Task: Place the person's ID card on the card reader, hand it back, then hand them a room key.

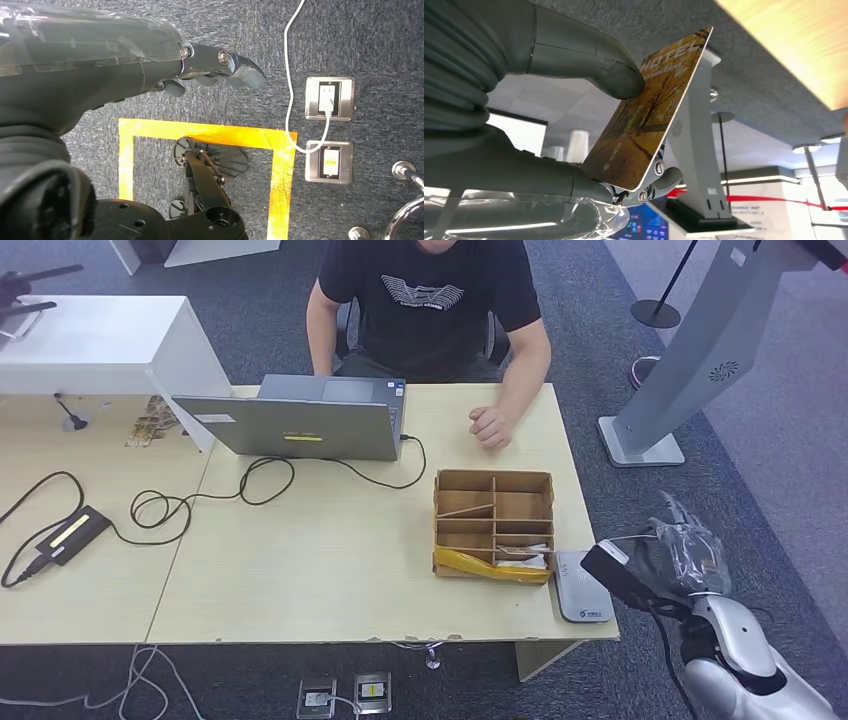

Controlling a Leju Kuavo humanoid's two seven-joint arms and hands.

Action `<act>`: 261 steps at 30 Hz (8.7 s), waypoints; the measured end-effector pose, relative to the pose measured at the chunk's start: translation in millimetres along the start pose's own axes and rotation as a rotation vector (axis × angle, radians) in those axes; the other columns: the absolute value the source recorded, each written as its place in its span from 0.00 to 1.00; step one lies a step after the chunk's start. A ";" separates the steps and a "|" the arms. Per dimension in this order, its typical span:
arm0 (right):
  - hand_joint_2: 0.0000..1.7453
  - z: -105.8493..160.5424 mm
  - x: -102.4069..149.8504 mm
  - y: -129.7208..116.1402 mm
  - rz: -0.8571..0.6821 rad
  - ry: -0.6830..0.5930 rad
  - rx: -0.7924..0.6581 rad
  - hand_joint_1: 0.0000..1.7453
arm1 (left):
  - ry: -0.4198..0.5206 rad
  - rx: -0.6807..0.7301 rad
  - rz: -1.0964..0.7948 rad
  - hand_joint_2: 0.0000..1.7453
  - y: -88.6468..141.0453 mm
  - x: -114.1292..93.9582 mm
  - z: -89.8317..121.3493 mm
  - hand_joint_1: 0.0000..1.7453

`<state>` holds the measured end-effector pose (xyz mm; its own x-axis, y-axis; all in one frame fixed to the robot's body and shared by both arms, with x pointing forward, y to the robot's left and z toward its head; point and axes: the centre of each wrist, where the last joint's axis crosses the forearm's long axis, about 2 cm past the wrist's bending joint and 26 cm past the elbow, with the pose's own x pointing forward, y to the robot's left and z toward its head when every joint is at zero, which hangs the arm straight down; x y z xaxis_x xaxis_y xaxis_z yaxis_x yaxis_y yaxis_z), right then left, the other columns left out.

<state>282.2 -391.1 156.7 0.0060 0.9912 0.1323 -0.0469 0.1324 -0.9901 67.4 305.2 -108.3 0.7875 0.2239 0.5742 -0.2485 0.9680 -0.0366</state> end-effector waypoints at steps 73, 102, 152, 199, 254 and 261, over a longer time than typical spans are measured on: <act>1.00 -36.4 19.8 -16.7 0.046 -0.022 -0.114 1.00 | 0.001 0.007 0.017 0.00 -0.7 -0.3 0.1 0.00; 1.00 -84.3 82.2 -56.6 -0.054 -0.196 -0.244 1.00 | -0.002 -0.010 -0.009 0.00 -2.8 -0.2 0.0 0.00; 1.00 -74.9 67.1 -32.3 0.022 -0.004 -0.105 0.00 | -0.007 -0.023 -0.026 0.00 -5.1 -1.5 0.7 0.00; 1.00 -15.5 69.4 -15.8 0.005 -0.174 0.084 0.00 | -0.007 0.007 0.032 0.00 -4.4 -1.0 0.4 0.00; 1.00 -14.6 94.5 29.2 -0.052 -0.256 0.168 0.00 | -0.006 0.009 0.038 0.00 -4.6 -1.0 0.4 0.00; 1.00 -15.9 97.6 31.9 -0.056 -0.267 0.168 0.00 | 0.033 -0.017 -0.011 0.00 -6.4 -0.7 0.2 0.00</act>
<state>297.1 -290.1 137.2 -0.2482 0.9443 0.2163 -0.2180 0.1630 -0.9622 68.3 298.9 -108.3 0.8087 0.2162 0.5471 -0.2297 0.9722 -0.0446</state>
